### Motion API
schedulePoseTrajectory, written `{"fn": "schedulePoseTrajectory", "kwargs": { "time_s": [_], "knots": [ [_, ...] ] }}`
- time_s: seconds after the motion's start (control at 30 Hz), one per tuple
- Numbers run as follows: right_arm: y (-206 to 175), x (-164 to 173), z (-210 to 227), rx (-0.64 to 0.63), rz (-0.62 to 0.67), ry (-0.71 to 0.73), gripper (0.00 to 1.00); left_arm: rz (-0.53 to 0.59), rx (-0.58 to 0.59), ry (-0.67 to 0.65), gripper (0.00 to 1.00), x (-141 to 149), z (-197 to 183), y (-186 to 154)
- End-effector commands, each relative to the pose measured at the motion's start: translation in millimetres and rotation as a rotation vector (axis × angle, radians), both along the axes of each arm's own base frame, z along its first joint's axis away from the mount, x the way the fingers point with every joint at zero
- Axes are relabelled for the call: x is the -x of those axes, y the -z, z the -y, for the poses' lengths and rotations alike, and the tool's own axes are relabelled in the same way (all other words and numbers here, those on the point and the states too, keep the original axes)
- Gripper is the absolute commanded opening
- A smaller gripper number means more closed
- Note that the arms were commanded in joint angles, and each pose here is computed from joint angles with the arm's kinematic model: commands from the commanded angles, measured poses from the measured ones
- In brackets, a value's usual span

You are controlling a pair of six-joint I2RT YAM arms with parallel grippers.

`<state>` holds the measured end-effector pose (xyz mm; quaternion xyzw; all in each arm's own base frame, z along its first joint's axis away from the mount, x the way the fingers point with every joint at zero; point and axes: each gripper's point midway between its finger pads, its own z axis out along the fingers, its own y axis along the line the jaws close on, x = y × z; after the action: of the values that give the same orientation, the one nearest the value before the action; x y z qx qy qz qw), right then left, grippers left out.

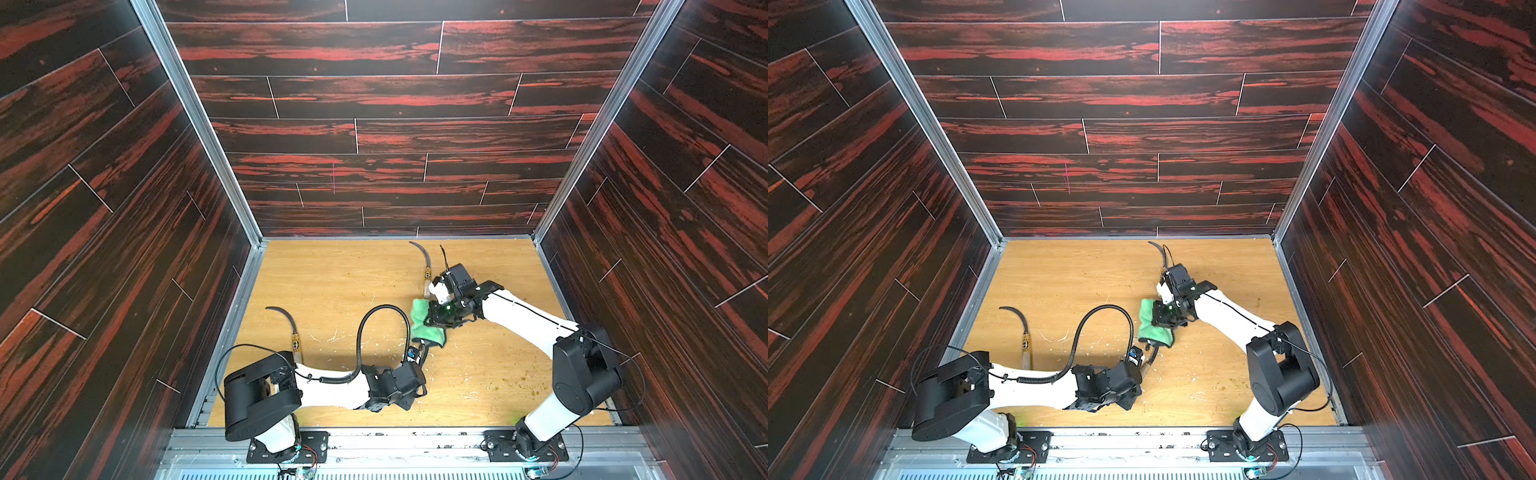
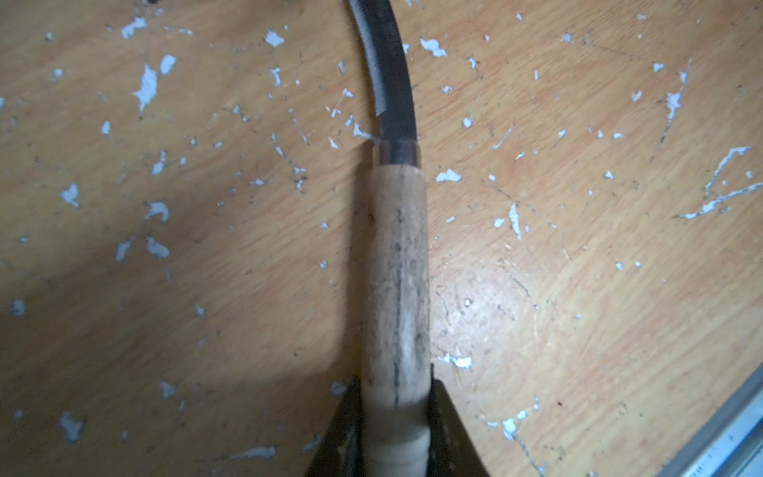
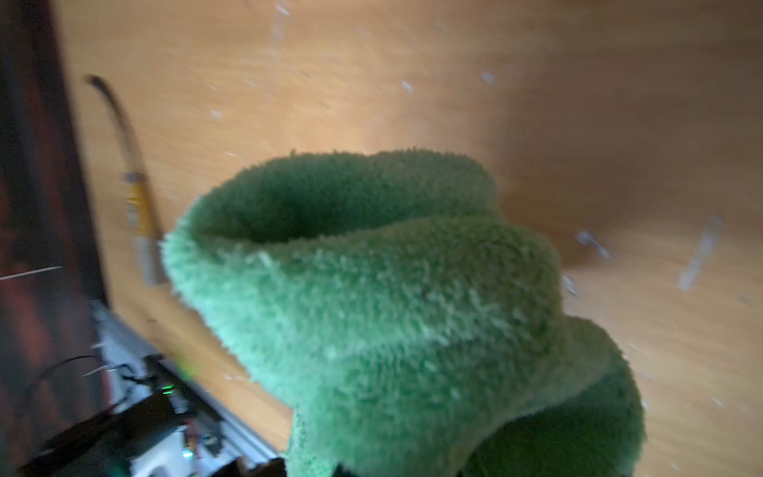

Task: Wipe small sickles with rags
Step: Wipe the small sickle.

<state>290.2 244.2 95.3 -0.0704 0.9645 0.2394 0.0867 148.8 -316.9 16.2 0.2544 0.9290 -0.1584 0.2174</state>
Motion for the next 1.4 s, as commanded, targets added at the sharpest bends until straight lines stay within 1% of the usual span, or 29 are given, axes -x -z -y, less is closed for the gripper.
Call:
{"fn": "schedulePoseTrajectory", "kwargs": {
  "time_s": [0.0,0.13,0.2,0.3,0.5,0.7,0.83,0.93,1.13,1.37],
  "knots": [
    [18.7,28.0,23.7,0.110,-0.059,-0.019,0.00,-0.004,-0.006,0.004,0.00,1.7,-4.1,-0.4],
    [38.7,48.9,25.7,0.136,-0.114,-0.025,0.00,-0.007,-0.010,0.004,0.00,2.3,-4.9,0.8],
    [51.3,52.7,25.1,0.141,-0.141,-0.019,0.00,-0.010,-0.011,0.008,0.00,3.4,-5.0,1.4],
    [65.7,52.2,15.9,0.120,-0.171,-0.016,0.00,-0.016,-0.010,0.017,0.00,4.8,-4.1,2.8],
    [69.5,47.4,-11.2,0.092,-0.184,-0.050,0.00,-0.029,-0.016,0.037,0.00,7.3,-1.9,7.3],
    [95.6,46.1,-7.8,0.151,-0.227,-0.045,0.00,-0.033,-0.005,0.069,0.00,9.0,4.0,7.5],
    [110.7,33.3,-7.0,0.167,-0.240,-0.020,0.00,-0.048,0.005,0.105,0.00,15.0,5.0,9.0],
    [112.8,17.9,-7.4,0.172,-0.229,-0.007,0.00,-0.059,0.002,0.138,0.00,21.6,0.8,10.4],
    [100.7,-18.1,-15.8,0.163,-0.181,-0.013,0.00,-0.061,0.008,0.201,0.00,30.0,-3.3,4.6],
    [87.0,-52.7,-30.0,0.156,-0.139,-0.044,0.00,-0.061,0.023,0.270,0.00,35.5,3.9,-1.5]
  ]
}}
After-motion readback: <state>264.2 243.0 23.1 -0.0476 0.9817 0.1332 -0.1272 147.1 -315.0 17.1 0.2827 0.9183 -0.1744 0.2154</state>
